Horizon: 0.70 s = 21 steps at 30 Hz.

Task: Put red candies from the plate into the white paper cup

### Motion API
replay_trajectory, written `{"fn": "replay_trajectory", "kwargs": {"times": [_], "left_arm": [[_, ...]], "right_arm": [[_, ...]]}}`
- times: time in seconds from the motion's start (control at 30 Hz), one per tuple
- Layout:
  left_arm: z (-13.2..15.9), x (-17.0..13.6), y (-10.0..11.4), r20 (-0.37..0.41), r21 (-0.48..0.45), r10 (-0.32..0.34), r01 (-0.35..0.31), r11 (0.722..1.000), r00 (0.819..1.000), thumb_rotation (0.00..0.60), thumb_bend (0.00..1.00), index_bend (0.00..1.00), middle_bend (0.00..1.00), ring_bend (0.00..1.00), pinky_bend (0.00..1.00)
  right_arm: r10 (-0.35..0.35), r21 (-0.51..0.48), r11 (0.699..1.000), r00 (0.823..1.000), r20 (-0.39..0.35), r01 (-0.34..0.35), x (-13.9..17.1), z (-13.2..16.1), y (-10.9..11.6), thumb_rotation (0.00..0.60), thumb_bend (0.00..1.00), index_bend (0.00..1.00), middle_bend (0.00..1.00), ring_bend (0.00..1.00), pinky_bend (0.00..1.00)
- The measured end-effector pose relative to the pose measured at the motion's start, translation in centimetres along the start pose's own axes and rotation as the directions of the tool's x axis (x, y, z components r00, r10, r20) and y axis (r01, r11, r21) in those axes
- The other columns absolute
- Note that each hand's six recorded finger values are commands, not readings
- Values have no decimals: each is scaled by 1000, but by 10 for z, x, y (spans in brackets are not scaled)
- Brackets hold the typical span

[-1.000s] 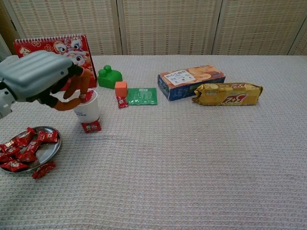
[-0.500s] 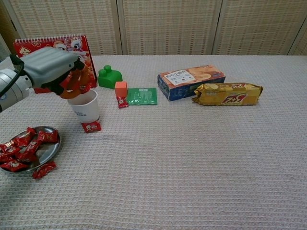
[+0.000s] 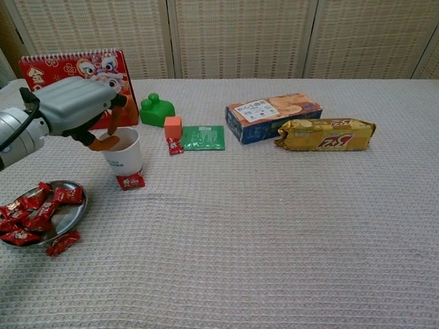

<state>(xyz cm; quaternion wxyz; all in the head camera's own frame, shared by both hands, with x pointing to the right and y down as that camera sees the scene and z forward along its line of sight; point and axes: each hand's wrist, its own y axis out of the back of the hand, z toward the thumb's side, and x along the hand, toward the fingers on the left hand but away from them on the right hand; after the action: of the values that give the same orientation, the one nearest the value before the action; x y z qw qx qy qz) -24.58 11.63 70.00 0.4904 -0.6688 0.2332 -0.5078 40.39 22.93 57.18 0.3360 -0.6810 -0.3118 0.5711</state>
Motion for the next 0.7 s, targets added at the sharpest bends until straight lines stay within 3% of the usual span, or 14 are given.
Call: {"fn": "replay_trajectory", "kwargs": {"times": [0.07, 0.23, 0.33, 0.5, 0.7], "left_arm": [[1, 0, 2, -1, -7, 5, -5, 1000, 1000, 600, 406, 269, 450, 735, 1000], [11, 1, 11, 20, -70, 42, -40, 997, 999, 600, 406, 139, 240, 735, 1000], [26, 4, 18, 50, -124, 71, -64, 990, 996, 600, 406, 115, 176, 735, 1000], [51, 15, 27, 90, -181, 102, -85, 980, 991, 600, 405, 121, 169, 734, 1000], [69, 23, 19, 107, -175, 64, -45, 983, 992, 600, 406, 149, 197, 740, 1000]], "right_arm": [[-1, -1, 1000, 1000, 2, 1, 0, 0, 0, 600, 56, 0, 0, 0, 49], [4, -1, 1000, 1000, -1, -4, -1, 0, -1, 600, 56, 0, 0, 0, 49], [9, 0, 1000, 1000, -5, -9, -2, 1, -2, 600, 56, 0, 0, 0, 49], [9, -2, 1000, 1000, -5, -9, -2, 1, -2, 600, 57, 0, 0, 0, 49], [7, -4, 1000, 1000, -4, -7, -1, 0, -1, 600, 57, 0, 0, 0, 49]]}}
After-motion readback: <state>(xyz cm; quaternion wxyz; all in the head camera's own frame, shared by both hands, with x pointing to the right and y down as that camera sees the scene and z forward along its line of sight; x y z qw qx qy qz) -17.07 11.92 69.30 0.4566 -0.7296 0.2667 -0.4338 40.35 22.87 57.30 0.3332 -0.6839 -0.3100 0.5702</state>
